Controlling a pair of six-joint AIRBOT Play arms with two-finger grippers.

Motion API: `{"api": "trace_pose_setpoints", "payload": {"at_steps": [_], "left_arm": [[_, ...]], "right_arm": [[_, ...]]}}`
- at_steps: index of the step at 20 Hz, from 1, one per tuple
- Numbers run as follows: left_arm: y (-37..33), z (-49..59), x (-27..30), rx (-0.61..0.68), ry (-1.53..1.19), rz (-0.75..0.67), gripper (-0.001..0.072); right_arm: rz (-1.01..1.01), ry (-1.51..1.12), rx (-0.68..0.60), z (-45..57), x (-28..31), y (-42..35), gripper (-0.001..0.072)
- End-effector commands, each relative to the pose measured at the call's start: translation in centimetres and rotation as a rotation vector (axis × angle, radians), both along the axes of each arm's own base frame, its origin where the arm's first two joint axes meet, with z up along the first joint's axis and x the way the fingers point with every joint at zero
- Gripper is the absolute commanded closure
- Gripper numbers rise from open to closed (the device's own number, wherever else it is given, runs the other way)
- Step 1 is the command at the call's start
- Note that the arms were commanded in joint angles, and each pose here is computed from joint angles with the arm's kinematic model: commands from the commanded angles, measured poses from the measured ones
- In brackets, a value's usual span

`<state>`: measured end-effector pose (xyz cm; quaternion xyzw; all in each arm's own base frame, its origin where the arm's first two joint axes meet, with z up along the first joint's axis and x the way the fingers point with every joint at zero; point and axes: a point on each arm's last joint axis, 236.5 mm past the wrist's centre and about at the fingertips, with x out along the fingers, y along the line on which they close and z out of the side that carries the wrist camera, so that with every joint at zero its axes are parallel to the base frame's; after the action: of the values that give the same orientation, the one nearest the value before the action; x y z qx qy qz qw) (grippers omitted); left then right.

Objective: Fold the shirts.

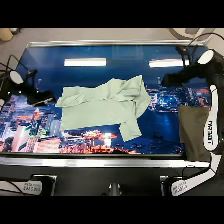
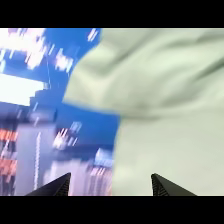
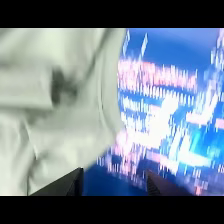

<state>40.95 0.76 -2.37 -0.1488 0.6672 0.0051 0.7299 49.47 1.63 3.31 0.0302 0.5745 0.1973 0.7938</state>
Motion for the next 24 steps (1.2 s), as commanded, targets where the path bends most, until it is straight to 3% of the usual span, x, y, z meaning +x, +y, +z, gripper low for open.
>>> {"api": "trace_pose_setpoints", "payload": {"at_steps": [1,5,11,12,14,16,17,18,22,24], "left_arm": [[0.1,-3.0,-8.8,-0.123,0.216,0.009,0.0120],[-3.7,-7.6,-13.1,-0.264,0.207,0.037,0.0121],[-5.3,-7.6,-9.9,-0.351,0.081,0.128,0.0126],[-5.2,-7.7,-9.5,-0.346,0.069,0.136,0.0224],[-5.1,-7.7,-8.6,-0.347,0.038,0.157,0.0286],[-5.3,-7.7,-7.8,-0.343,0.005,0.166,0.0564],[-5.4,-7.7,-7.5,-0.339,-0.008,0.161,0.0647],[-5.6,-7.7,-7.2,-0.333,-0.018,0.155,0.0683],[-5.9,-7.2,-6.6,-0.332,-0.043,0.140,0.0684],[-5.8,-6.5,-6.1,-0.329,-0.066,0.134,0.0683]], "right_arm": [[0.135,0.324,0.060,-3.7,-8.9,-1.0,0.0327],[0.174,0.357,0.145,-7.2,-10.4,3.4,0.0326],[0.207,0.289,0.108,-8.1,-8.8,6.0,0.0321],[0.208,0.297,0.112,-8.4,-9.0,6.3,0.0320],[0.190,0.333,0.121,-9.5,-9.9,6.7,0.0285],[0.182,0.350,0.153,-10.9,-10.7,8.3,0.0273],[0.172,0.340,0.166,-11.5,-10.6,9.2,0.0239],[0.162,0.327,0.167,-12.1,-10.5,9.7,0.0221],[0.107,0.286,0.182,-13.0,-9.3,11.4,0.0226],[0.072,0.289,0.188,-13.5,-8.9,12.1,0.0283]]}}
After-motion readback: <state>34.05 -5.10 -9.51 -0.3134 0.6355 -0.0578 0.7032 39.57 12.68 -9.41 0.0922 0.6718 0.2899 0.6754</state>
